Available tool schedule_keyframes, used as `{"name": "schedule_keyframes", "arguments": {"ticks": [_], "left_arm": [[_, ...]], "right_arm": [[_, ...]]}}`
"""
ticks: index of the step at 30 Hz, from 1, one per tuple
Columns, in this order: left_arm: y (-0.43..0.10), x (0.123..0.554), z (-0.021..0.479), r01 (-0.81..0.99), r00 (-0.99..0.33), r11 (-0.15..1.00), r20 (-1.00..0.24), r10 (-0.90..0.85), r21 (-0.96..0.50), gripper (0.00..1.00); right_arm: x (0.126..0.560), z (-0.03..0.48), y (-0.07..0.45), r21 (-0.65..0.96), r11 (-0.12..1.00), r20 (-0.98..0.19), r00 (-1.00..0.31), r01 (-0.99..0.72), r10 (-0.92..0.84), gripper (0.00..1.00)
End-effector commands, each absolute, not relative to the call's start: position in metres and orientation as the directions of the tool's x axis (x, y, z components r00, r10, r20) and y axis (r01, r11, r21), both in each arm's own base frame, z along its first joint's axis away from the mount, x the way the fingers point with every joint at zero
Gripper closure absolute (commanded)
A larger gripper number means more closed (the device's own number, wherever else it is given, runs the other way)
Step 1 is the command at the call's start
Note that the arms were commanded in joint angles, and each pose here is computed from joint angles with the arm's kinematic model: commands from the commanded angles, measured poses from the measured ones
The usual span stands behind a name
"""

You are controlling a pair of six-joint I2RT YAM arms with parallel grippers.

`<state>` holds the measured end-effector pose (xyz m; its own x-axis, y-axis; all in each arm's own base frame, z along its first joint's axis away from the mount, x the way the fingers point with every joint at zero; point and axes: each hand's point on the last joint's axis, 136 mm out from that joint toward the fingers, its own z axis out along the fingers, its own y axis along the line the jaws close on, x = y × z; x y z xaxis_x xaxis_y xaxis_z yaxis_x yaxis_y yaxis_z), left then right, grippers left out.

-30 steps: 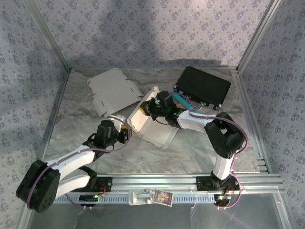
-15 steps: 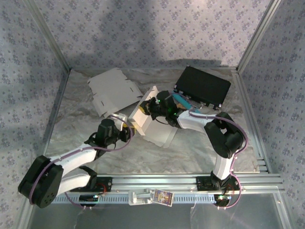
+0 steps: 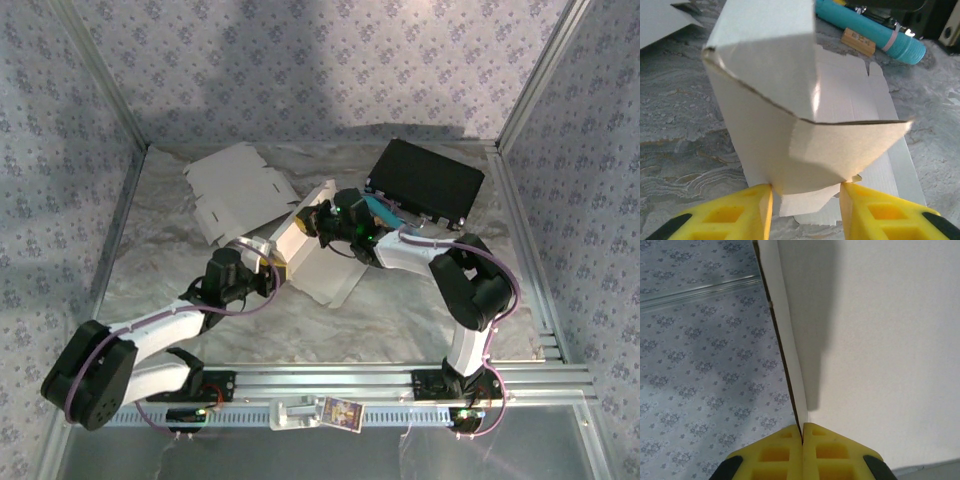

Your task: Fold the paper box

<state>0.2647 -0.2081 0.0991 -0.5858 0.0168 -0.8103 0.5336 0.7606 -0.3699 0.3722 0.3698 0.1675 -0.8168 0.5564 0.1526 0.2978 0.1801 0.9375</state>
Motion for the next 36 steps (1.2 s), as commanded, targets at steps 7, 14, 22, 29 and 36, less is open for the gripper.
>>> {"name": "schedule_keyframes", "arguments": {"ticks": [7, 14, 22, 29, 36], "left_arm": [[-0.216, 0.288, 0.112, 0.538, -0.548, 0.771, -0.836, 0.013, -0.341, 0.65], [-0.211, 0.29, 0.108, 0.518, -0.55, 0.791, -0.835, 0.017, -0.325, 0.65], [-0.215, 0.298, 0.107, 0.5, -0.548, 0.806, -0.836, 0.012, -0.316, 0.63], [-0.214, 0.308, 0.113, 0.475, -0.534, 0.821, -0.845, -0.016, -0.316, 0.63], [-0.225, 0.31, 0.118, 0.483, -0.522, 0.814, -0.852, -0.028, -0.323, 0.58]], "right_arm": [[0.362, 0.156, 0.369, 0.95, 0.142, 0.16, -0.824, 0.277, 0.543, 1.0], [0.356, 0.143, 0.359, 0.967, 0.088, 0.152, -0.819, 0.239, 0.553, 1.0], [0.351, 0.125, 0.362, 0.964, 0.089, 0.164, -0.826, 0.25, 0.54, 1.0], [0.35, 0.119, 0.361, 0.959, 0.09, 0.178, -0.821, 0.268, 0.542, 1.0], [0.351, 0.12, 0.363, 0.957, 0.076, 0.195, -0.813, 0.28, 0.549, 1.0]]}}
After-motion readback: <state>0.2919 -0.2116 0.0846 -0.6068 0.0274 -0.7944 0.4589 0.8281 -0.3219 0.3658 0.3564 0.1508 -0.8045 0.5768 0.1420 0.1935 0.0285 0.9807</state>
